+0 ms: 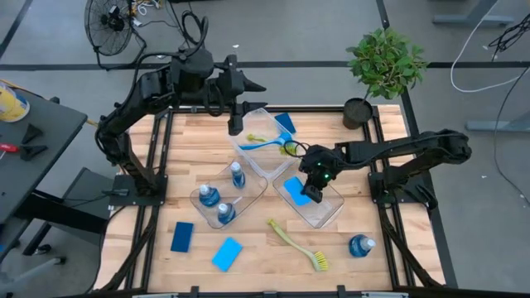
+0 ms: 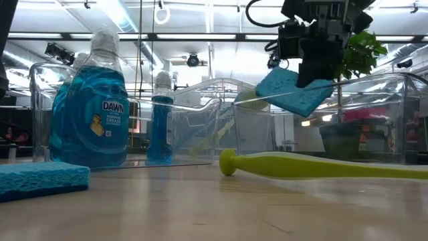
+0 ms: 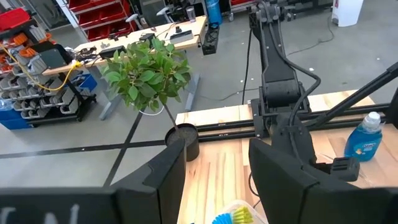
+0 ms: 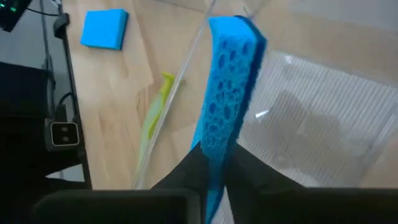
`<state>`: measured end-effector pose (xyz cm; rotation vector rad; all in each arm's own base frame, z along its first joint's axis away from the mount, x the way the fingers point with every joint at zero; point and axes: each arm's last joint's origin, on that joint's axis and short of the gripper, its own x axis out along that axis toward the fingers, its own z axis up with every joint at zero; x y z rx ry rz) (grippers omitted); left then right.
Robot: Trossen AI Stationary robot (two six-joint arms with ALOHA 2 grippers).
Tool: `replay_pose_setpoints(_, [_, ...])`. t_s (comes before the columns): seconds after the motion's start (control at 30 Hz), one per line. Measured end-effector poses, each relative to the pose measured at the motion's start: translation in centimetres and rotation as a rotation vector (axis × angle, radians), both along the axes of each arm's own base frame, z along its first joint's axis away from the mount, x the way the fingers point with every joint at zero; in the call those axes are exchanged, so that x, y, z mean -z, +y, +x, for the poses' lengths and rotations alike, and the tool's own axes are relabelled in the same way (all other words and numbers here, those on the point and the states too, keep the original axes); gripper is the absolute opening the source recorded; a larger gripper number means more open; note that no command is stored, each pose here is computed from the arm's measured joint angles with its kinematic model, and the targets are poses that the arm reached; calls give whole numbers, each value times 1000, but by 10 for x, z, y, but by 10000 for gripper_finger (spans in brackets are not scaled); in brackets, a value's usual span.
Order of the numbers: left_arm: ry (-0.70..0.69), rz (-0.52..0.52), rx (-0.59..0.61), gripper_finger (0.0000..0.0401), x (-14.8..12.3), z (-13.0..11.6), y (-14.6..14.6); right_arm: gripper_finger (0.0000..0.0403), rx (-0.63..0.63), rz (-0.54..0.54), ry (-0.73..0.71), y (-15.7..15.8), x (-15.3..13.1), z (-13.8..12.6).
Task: Pick & Place Kitchen Sink Supplies
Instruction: Put the blue sponge into the right transparent bin
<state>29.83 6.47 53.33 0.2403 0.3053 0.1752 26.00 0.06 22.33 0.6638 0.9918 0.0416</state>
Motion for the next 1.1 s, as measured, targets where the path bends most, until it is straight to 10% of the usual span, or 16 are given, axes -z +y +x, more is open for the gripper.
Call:
replay_pose_setpoints(0.57, [167, -17, -112, 179, 15, -9, 13, 227, 37, -72, -37, -4, -5, -2])
replay_pose_setpoints(1.1, [283, -114, -156, 179, 30, -22, 47, 225, 235, -160, -165, -25, -40, -27])
